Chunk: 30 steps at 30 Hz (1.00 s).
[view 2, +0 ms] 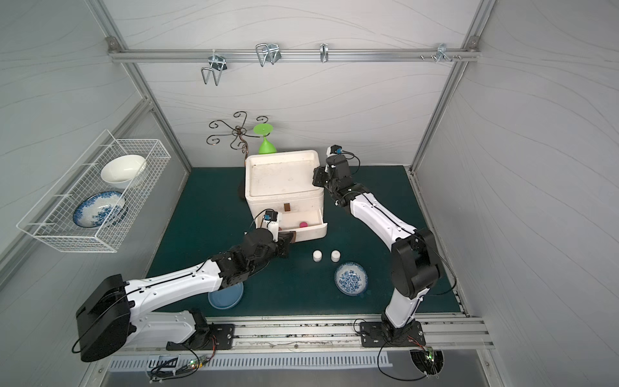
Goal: Put the paint cans in the drawer according to color
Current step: Close the drawer of the storage box.
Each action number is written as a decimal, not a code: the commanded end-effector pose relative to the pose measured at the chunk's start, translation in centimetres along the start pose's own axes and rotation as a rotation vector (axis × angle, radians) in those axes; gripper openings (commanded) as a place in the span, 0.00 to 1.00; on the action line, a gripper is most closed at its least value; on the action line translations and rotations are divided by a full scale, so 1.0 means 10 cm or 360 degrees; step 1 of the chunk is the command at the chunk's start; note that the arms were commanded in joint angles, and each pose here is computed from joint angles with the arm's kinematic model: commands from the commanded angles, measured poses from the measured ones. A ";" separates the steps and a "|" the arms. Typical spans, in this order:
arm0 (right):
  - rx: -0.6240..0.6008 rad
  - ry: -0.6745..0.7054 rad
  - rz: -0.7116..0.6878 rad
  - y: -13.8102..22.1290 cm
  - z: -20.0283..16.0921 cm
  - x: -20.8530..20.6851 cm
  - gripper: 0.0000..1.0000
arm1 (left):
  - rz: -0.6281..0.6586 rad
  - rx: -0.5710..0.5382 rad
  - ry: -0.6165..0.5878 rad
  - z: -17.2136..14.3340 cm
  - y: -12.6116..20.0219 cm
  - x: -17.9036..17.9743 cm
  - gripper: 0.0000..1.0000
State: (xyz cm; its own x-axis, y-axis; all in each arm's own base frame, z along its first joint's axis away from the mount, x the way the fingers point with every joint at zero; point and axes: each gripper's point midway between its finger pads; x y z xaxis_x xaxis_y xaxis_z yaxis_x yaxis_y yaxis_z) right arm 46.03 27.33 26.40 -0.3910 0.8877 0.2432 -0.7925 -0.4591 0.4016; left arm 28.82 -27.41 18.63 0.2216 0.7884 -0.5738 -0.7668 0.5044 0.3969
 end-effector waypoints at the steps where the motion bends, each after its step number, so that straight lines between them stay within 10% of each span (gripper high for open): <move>1: 0.0616 -0.0111 0.0210 -0.04 -1.25 0.42 0.00 | -0.0111 -0.0348 0.0080 0.59 0.04 -0.30 0.00; 10: 0.0686 -0.0055 0.0244 -0.04 -1.32 0.47 0.00 | -0.0016 -0.0242 0.0005 0.41 -0.04 -0.17 0.00; 19: 0.0698 -0.0080 0.0229 -0.03 -1.31 0.33 0.00 | 0.0111 -0.0155 0.0042 0.33 0.43 0.01 0.37; 30: 0.0689 -0.0082 0.0227 0.02 -1.25 0.28 0.00 | 0.0142 0.0116 0.0163 -0.45 0.33 0.19 0.37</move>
State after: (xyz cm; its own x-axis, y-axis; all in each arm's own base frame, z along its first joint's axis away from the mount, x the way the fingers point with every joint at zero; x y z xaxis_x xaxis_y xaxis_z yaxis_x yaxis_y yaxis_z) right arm 45.03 29.00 26.38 -0.4592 0.8537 0.2457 -0.7522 -0.5208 0.4037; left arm 23.90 -25.57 16.83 0.1367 0.8103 -0.5698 -0.7388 0.4665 0.4863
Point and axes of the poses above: each gripper's point midway between its finger pads, its own y axis back along the fingers, its own x axis along the line the jaws close on, z = x × y, and after that the axes turned 13 degrees about y, right-handed
